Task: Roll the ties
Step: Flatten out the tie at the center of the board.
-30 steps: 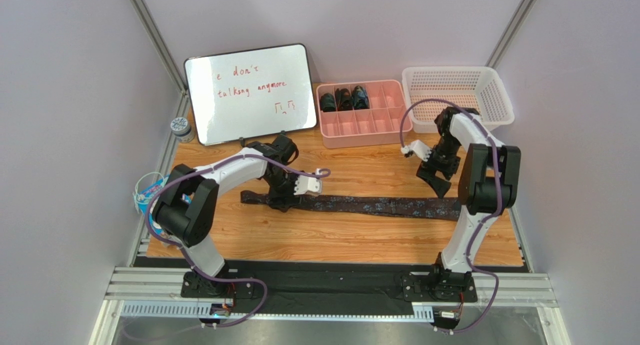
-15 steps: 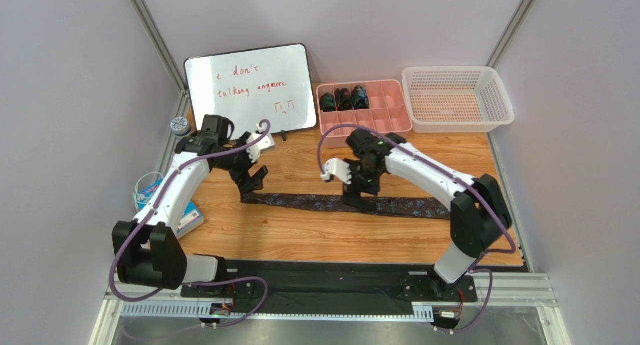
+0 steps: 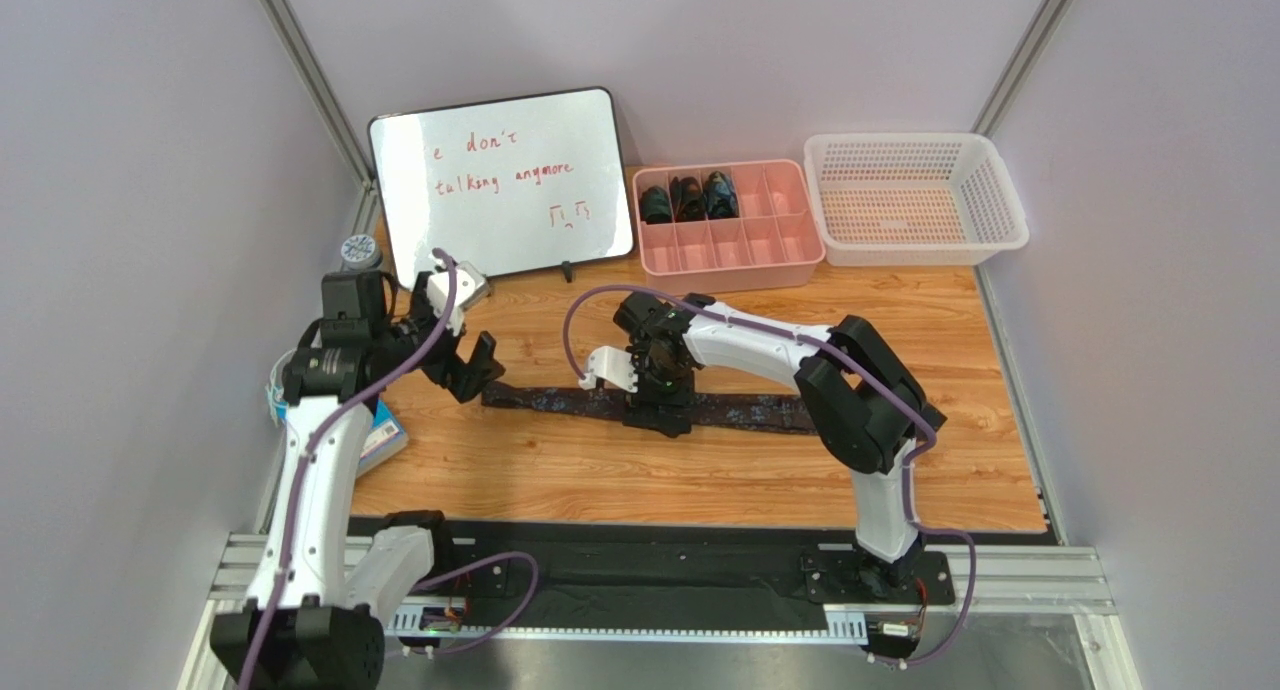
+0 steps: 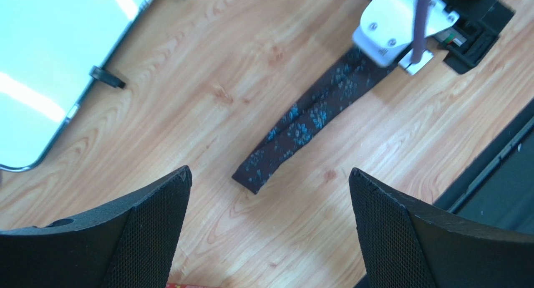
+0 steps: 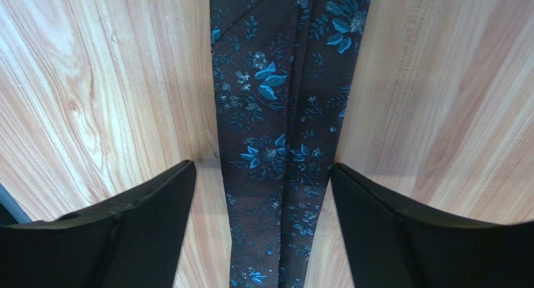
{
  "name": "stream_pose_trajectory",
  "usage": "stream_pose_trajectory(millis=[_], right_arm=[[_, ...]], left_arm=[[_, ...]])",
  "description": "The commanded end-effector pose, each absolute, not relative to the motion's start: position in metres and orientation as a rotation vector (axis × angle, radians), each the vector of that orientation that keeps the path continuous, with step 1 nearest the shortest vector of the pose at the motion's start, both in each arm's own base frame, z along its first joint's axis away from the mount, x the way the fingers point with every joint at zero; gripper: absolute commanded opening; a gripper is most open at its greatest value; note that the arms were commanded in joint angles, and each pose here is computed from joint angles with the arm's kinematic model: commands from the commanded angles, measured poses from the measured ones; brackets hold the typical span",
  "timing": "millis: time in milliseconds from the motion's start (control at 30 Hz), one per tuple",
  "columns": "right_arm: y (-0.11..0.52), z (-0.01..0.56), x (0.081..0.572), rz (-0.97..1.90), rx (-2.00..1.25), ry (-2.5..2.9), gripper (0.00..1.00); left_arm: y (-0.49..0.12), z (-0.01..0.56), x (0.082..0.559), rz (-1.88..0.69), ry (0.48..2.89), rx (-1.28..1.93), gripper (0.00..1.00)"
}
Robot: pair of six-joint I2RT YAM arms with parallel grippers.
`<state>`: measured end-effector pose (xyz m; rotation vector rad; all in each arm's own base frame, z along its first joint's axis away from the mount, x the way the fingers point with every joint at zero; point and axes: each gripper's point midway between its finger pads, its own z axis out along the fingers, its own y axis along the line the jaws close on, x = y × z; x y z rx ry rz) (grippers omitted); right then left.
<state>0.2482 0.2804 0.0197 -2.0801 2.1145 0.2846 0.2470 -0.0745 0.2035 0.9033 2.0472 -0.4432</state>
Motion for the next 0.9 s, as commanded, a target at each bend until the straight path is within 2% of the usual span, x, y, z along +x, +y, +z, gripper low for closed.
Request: stream_pose_trajectory(millis=[0,33,67,100,200,233,267,367,467,567,733,800,833,867], right_arm=[[0.29,0.022,0.253,0.313,-2.089,2.066,0.71],[0.285,0.02,0.25,0.324,-2.113,2.067,0.65],[0.283,0.018,0.248,0.335,-2.127,2.07,0.61],[0.281,0.017,0.245,0.352,-2.134,2.074,0.56],[0.27,0.015,0.238,0.396,-2.169,2.078,0.46],[0.263,0.015,0.234,0.408,-2.176,2.088,0.45],[0.26,0.015,0.234,0.412,-2.183,2.08,0.42],[0.247,0.015,0.232,0.419,-2.201,2.072,0.26],[0.237,0.014,0.231,0.436,-2.202,2.088,0.24],[0.233,0.014,0.227,0.467,-2.245,2.059,0.13],[0.227,0.018,0.213,0.528,-2.323,2.014,0.12],[0.223,0.02,0.206,0.561,-2.339,2.014,0.18],[0.222,0.02,0.204,0.569,-2.344,2.016,0.23],[0.222,0.019,0.202,0.576,-2.349,2.016,0.33]], left_arm=[[-0.085,0.229,0.239,-0.443,1.881,0.831,0.99],[-0.085,0.23,0.236,-0.427,1.866,0.841,0.99],[-0.083,0.227,0.235,-0.399,1.847,0.899,0.92],[-0.083,0.222,0.23,-0.404,1.868,0.932,0.9],[-0.084,0.214,0.218,-0.45,1.913,1.044,0.91],[-0.086,0.214,0.217,-0.479,1.92,1.07,0.93],[-0.089,0.212,0.215,-0.507,1.913,1.087,0.99],[-0.086,0.205,0.218,-0.483,1.925,1.087,1.0],[-0.08,0.192,0.22,-0.43,1.921,1.139,0.99],[-0.077,0.172,0.213,-0.416,1.897,1.273,0.97],[-0.077,0.14,0.204,-0.413,1.773,1.526,0.79],[-0.08,0.134,0.204,-0.434,1.746,1.564,0.79],[-0.082,0.129,0.203,-0.443,1.717,1.598,0.84],[-0.082,0.125,0.205,-0.436,1.704,1.62,0.88]])
